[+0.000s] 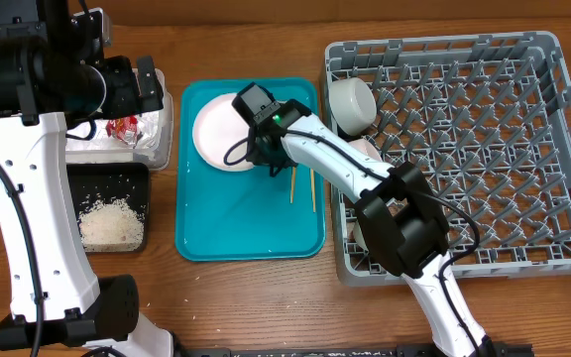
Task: Sort waste into correct bins and load items into the dishwasher
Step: 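Lift the pink plate and stand it upright in the dish rack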
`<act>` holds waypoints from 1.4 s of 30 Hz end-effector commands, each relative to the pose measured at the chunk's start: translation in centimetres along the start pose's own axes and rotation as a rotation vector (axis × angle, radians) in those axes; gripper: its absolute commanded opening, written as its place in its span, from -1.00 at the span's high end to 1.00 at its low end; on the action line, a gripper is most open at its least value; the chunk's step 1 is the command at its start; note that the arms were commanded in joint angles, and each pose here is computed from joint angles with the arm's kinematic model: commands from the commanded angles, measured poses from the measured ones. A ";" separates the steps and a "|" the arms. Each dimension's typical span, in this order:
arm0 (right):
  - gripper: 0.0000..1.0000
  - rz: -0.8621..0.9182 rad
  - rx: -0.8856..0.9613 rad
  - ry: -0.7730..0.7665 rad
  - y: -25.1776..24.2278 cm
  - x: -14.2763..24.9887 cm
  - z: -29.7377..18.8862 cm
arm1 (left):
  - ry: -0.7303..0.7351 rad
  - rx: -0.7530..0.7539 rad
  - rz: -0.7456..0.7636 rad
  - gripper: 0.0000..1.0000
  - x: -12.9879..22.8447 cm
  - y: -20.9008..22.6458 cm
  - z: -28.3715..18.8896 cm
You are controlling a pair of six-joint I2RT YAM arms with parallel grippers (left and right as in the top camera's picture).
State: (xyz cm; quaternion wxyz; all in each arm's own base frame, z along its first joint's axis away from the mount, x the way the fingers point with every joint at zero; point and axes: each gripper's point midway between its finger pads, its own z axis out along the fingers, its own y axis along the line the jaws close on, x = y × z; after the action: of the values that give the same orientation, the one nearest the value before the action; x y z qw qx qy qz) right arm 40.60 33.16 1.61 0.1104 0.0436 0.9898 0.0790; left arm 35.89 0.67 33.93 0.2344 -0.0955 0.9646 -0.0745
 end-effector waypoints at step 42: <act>0.92 -0.068 0.939 -0.545 -24.8 -12.8 -36.5 | -0.014 0.010 0.021 -1.00 -0.2 -0.2 -0.4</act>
State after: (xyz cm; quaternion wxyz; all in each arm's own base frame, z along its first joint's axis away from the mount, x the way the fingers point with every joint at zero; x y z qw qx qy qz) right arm 42.49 5.61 34.65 0.3430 0.0523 0.8683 -0.3545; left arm 35.89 0.67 33.93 0.2344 -0.0955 0.9646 -0.0745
